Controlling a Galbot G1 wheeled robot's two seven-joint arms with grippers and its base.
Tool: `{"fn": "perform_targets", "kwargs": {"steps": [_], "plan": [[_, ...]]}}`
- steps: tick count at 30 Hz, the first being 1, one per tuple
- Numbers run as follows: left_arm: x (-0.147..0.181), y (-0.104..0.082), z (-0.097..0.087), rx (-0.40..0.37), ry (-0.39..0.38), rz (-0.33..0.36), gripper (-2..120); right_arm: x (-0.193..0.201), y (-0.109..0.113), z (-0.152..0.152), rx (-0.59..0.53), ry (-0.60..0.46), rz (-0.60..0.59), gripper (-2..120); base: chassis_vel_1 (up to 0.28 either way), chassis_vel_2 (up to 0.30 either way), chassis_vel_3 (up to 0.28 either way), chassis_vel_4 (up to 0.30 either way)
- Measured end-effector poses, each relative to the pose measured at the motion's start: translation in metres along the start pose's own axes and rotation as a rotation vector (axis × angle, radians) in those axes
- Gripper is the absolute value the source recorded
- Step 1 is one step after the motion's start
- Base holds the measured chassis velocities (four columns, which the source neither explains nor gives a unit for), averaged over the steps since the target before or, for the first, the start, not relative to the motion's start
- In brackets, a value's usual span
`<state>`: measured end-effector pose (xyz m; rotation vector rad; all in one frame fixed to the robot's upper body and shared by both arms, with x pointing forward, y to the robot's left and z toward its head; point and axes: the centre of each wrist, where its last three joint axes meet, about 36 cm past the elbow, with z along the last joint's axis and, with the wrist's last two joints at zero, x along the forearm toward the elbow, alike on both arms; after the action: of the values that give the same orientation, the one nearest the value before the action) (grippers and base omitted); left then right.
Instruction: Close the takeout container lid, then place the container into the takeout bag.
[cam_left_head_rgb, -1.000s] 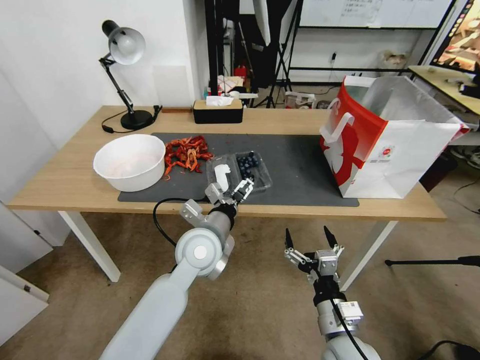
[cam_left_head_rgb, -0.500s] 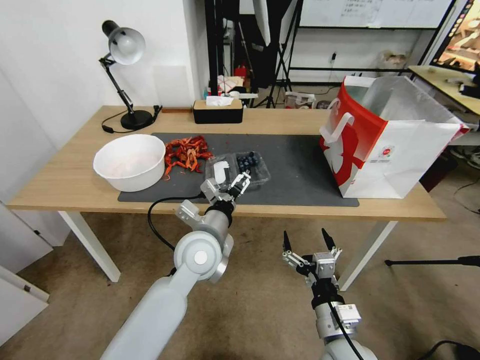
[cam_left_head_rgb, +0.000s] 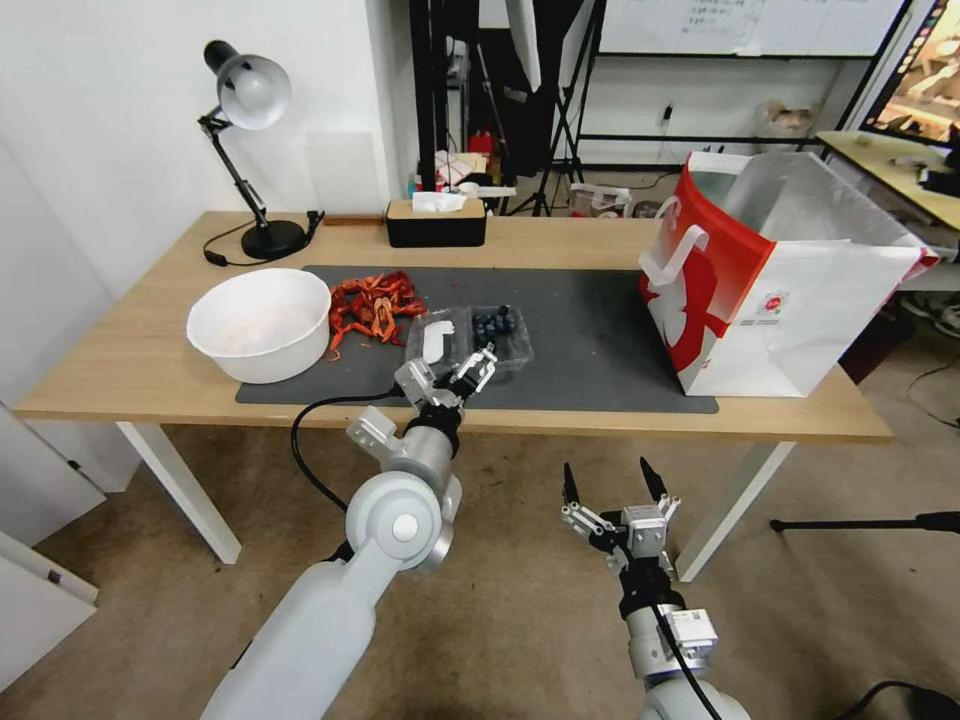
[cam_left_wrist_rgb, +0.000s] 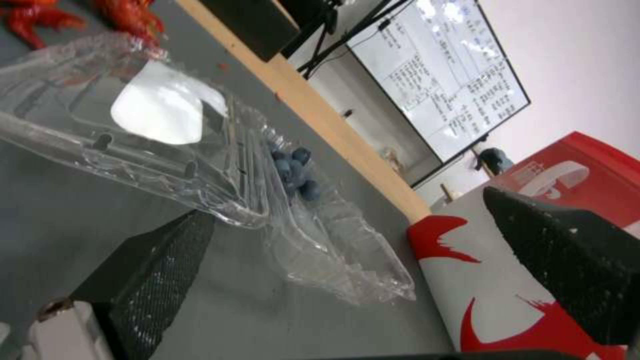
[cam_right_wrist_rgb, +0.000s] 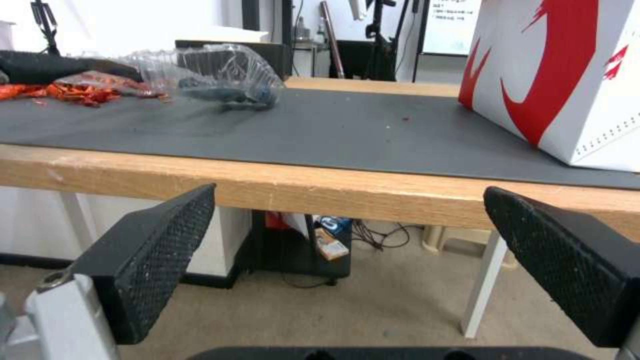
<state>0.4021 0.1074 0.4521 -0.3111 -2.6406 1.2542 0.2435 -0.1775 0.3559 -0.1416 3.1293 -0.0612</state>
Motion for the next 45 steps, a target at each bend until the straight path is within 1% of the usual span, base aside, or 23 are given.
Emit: {"fn": "perform_targets", "kwargs": {"steps": [3, 4, 10, 15, 17, 19, 22, 23, 34, 45], "plan": [[0.002, 0.002, 0.005, -0.042, -0.017, 0.015, 100, 0.0, 0.0, 0.001, 0.002, 0.001, 0.0, 100, 0.0, 0.0, 0.0, 0.0], [0.002, 0.002, 0.005, -0.042, -0.017, 0.015, 100, 0.0, 0.0, 0.001, 0.002, 0.001, 0.0, 100, 0.0, 0.0, 0.0, 0.0], [0.005, 0.008, 0.014, -0.105, -0.042, 0.036, 100, 0.001, 0.001, 0.003, 0.005, 0.003, -0.001, 100, 0.0, 0.0, 0.0, 0.0], [0.005, 0.012, 0.017, -0.144, -0.062, 0.05, 100, 0.001, 0.001, 0.003, 0.006, 0.003, -0.001, 100, 0.0, 0.0, 0.0, 0.0], [0.006, 0.017, 0.02, -0.186, -0.083, 0.065, 100, 0.001, 0.001, 0.003, 0.007, 0.003, -0.001, 100, 0.0, 0.0, 0.0, 0.0], [0.006, 0.019, 0.021, -0.2, -0.088, 0.07, 100, 0.001, 0.001, 0.003, 0.007, 0.003, -0.001, 100, 0.0, 0.0, 0.0, 0.0], [0.008, 0.023, 0.024, -0.243, -0.104, 0.086, 100, 0.001, 0.001, 0.003, 0.007, 0.002, -0.001, 100, 0.0, 0.0, 0.0, 0.0], [0.008, 0.023, 0.024, -0.243, -0.104, 0.086, 100, 0.001, 0.001, 0.003, 0.007, 0.002, -0.001, 100, 0.0, 0.0, 0.0, 0.0], [0.007, 0.03, 0.03, -0.347, -0.143, 0.144, 100, 0.001, 0.001, 0.004, 0.008, 0.002, 0.0, 100, 0.0, 0.0, 0.0, 0.0], [0.004, 0.032, 0.028, -0.373, -0.16, 0.163, 100, 0.0, 0.0, 0.004, 0.011, 0.0, 0.002, 100, 0.0, 0.0, 0.0, 0.0]]}}
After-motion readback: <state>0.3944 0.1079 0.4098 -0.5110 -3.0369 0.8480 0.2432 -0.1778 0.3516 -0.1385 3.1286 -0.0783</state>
